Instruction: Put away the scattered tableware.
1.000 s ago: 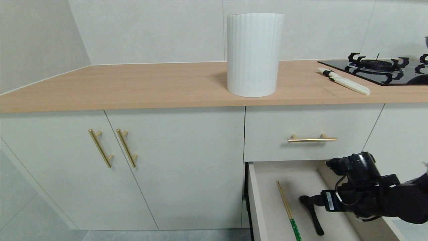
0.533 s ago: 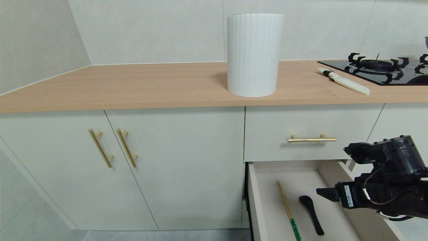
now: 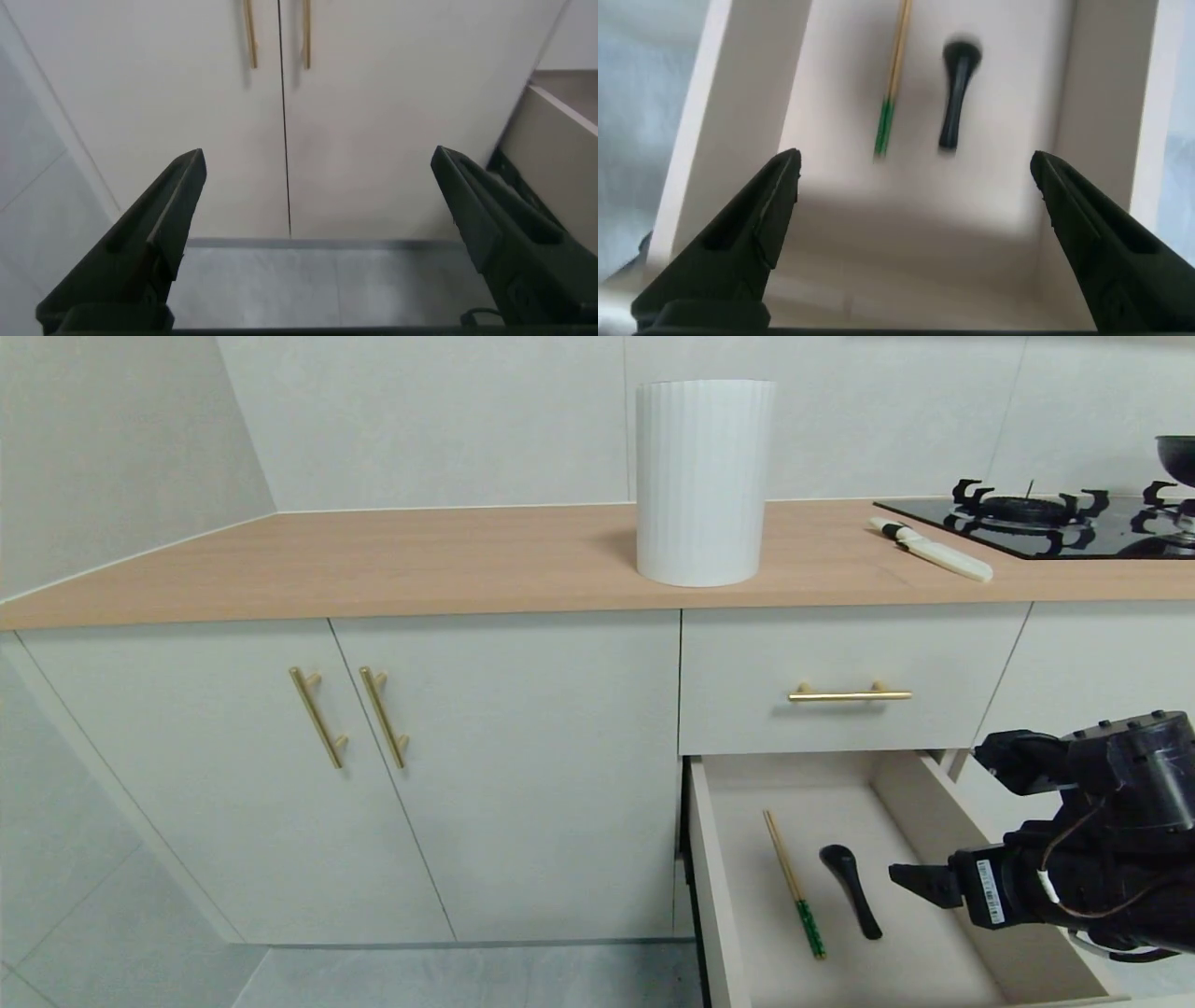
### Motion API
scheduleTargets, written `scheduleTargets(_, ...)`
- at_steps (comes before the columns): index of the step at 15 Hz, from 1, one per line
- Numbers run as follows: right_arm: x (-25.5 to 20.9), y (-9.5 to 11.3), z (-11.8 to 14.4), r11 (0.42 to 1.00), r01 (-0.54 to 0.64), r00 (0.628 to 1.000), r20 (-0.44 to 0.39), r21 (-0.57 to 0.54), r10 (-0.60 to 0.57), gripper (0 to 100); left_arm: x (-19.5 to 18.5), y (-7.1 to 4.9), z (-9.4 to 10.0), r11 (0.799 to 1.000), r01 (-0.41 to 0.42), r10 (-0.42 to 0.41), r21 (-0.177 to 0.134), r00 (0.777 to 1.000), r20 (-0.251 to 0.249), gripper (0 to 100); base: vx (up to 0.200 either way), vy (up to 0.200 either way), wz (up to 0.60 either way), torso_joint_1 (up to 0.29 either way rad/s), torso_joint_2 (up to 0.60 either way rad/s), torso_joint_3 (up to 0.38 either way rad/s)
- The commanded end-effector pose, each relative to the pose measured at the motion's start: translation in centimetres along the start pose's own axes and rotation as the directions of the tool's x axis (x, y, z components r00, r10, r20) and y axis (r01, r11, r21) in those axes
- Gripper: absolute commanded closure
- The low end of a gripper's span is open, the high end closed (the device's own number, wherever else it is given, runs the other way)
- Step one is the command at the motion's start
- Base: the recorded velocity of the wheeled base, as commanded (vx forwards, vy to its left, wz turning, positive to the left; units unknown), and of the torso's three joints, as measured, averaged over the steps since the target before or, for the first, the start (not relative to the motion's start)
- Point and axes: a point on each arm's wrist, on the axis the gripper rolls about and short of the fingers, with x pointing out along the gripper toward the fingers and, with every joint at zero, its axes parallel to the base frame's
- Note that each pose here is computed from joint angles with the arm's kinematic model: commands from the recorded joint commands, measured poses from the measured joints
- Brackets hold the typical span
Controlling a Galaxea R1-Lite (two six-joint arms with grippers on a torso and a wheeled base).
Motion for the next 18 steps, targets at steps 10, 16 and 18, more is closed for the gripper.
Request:
scheduleTargets(10,-1.2,0.9,-2.6,0.979,-0.056,0.985,-0.174,-0.198,0.021,0,0.0,0.0,0.0,1.0,-0.001,0.001,0.0,1.0,0.0,0,-0.04,0.0,0.0,0.0,0.0,0.001)
scheduleTargets(16,-2.0,2.8,-5.4,0.93,-0.163,0.954,-0.291,-0.329,0.064,0,0.0,0.0,0.0,1.0,-0.001,0.001,0.0,1.0,0.0,0,0.0,0.0,0.0,0.0,0.0,0.0)
scheduleTargets(18,-1.7,2.9,-6.3,0.903,-0.192,0.939,-0.339,-0.384,0.055,0,0.0,0.0,0.0,1.0,-0.001,0.001,0.0,1.0,0.0,0,0.0,0.0,0.0,0.0,0.0,0.0)
